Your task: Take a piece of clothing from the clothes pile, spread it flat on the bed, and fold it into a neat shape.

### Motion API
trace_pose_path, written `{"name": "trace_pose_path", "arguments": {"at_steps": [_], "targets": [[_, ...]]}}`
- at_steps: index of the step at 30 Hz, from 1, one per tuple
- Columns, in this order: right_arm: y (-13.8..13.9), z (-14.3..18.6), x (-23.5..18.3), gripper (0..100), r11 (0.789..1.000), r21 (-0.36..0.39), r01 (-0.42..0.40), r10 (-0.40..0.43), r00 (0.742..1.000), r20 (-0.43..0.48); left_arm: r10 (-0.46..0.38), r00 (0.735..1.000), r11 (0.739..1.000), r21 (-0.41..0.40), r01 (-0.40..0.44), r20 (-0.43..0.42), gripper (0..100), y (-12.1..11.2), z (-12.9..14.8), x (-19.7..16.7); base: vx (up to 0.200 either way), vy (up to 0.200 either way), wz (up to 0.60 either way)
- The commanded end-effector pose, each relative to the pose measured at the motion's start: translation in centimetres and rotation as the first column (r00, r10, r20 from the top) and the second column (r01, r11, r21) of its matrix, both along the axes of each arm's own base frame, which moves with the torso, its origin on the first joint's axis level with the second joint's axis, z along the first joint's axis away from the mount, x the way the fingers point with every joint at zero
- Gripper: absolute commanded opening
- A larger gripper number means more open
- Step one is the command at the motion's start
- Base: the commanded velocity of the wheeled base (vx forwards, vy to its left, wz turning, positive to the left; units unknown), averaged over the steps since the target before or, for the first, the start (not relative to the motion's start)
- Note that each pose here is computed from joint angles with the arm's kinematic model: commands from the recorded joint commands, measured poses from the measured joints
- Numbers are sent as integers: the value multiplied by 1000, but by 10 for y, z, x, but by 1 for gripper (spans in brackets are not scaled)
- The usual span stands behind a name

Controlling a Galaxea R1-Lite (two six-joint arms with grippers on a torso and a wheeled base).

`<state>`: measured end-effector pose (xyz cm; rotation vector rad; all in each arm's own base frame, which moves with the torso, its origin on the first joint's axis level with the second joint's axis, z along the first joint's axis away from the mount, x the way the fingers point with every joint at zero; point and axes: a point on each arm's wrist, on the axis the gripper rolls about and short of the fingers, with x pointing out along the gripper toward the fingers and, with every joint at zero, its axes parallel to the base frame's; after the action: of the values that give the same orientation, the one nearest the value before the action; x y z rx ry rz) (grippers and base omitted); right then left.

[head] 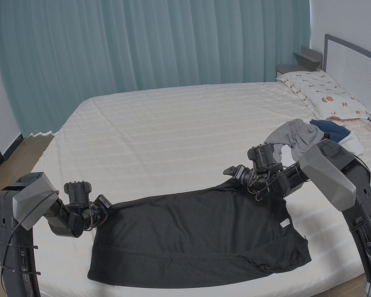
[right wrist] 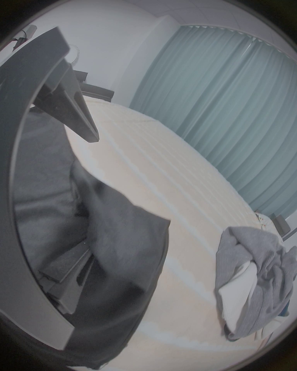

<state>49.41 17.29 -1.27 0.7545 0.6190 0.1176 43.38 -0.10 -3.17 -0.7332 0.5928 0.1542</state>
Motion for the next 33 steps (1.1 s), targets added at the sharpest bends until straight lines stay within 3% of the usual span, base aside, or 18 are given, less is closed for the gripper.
{"name": "trace_pose_path", "arguments": {"at_steps": [1,4,6,10,13,16,19,21,25,29,30,33], "targets": [[9,-11,25,100,999,28,27,-30,994,103,2,1000,1000,0,-2,-2,0,1,-1,0,0,0,0],[10,-13,29,100,999,31,40,-44,992,122,2,1000,1000,0,-2,-2,0,1,-1,0,0,0,0],[11,-8,35,100,995,81,56,-77,955,285,2,1000,1000,0,-2,0,0,1,-1,0,0,0,0],[4,1,38,100,993,96,65,-94,938,334,2,1000,1000,0,-2,-2,0,1,-1,1,0,0,0],[-8,28,42,100,988,124,87,-130,906,404,4,1000,1000,0,-4,-2,0,1,-1,1,0,0,0],[-16,41,44,100,988,124,95,-140,892,430,4,1000,1000,0,-4,-2,0,1,-1,1,0,0,0],[-18,35,44,100,990,103,101,-134,910,393,5,1000,1000,0,-5,0,0,2,-1,1,0,0,0],[-21,22,45,100,991,64,115,-130,935,329,7,1000,1000,0,-7,0,0,3,-1,1,0,0,0],[-30,19,46,100,990,46,131,-139,947,290,11,1000,1000,-2,-11,-2,0,4,-1,1,0,0,0],[-34,16,44,100,990,3,138,-136,972,193,8,1000,1000,0,-8,-3,0,3,-2,1,0,0,0],[-34,15,40,100,991,-26,135,-131,985,114,8,1000,1000,0,-8,-3,0,3,-2,1,0,0,0],[-40,17,40,100,988,-38,147,-143,985,94,10,1000,1000,0,-10,-3,0,4,-2,1,0,0,0]]}}
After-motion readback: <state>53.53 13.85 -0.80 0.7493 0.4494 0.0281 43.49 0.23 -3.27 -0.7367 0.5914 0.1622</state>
